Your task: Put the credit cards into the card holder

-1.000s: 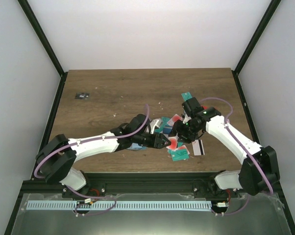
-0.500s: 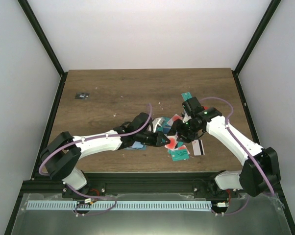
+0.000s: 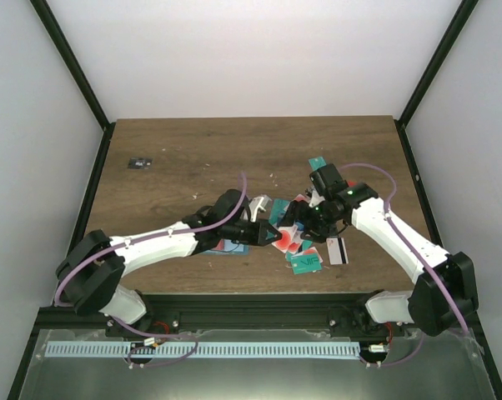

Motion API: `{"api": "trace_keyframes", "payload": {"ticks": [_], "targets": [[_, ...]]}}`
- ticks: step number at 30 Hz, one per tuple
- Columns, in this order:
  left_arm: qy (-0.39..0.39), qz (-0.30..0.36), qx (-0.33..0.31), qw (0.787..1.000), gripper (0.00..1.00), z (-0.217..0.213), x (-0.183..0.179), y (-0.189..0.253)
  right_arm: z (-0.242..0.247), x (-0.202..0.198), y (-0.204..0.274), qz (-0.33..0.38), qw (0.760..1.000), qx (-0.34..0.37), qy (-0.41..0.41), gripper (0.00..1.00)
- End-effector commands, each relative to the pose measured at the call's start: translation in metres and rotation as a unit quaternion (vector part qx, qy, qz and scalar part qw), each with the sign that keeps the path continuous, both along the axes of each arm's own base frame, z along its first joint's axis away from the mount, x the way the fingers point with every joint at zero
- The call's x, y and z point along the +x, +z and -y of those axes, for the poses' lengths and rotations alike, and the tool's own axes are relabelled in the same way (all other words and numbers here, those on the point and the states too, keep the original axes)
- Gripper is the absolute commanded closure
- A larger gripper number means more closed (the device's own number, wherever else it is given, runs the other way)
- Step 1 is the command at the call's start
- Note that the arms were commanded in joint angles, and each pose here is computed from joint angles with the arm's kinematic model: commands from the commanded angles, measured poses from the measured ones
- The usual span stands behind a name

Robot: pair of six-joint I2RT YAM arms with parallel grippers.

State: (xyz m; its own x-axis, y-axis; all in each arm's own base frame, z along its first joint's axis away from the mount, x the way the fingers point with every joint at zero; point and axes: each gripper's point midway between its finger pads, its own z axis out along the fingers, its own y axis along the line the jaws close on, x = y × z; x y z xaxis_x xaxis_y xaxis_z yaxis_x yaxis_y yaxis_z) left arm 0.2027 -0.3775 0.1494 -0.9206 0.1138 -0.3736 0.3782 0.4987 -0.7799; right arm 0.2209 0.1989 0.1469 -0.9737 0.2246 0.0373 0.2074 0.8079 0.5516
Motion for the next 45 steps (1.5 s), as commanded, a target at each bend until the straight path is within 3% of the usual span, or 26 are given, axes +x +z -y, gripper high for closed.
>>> {"api": "trace_keyframes", "payload": {"ticks": [1,6,21,34,45], "targets": [[0.019,0.011,-0.001,1.000,0.96,-0.016,0.007,0.004,-0.002,0.007,0.017,0.026,1.000,0.007,0.004,0.19],[0.040,0.014,0.012,0.999,0.96,-0.033,0.017,0.002,0.001,0.011,0.018,0.034,0.999,0.004,0.002,0.00],[0.165,0.003,0.084,0.983,0.96,-0.161,0.059,-0.032,-0.025,0.010,-0.004,0.036,0.995,0.075,0.057,0.02],[0.187,-0.013,0.092,0.978,0.96,-0.185,0.054,-0.074,-0.048,0.010,-0.027,0.023,0.987,0.118,0.104,0.04],[0.168,-0.017,0.088,0.982,0.96,-0.181,0.051,-0.090,-0.054,0.013,-0.051,0.009,0.985,0.126,0.115,0.06]]}}
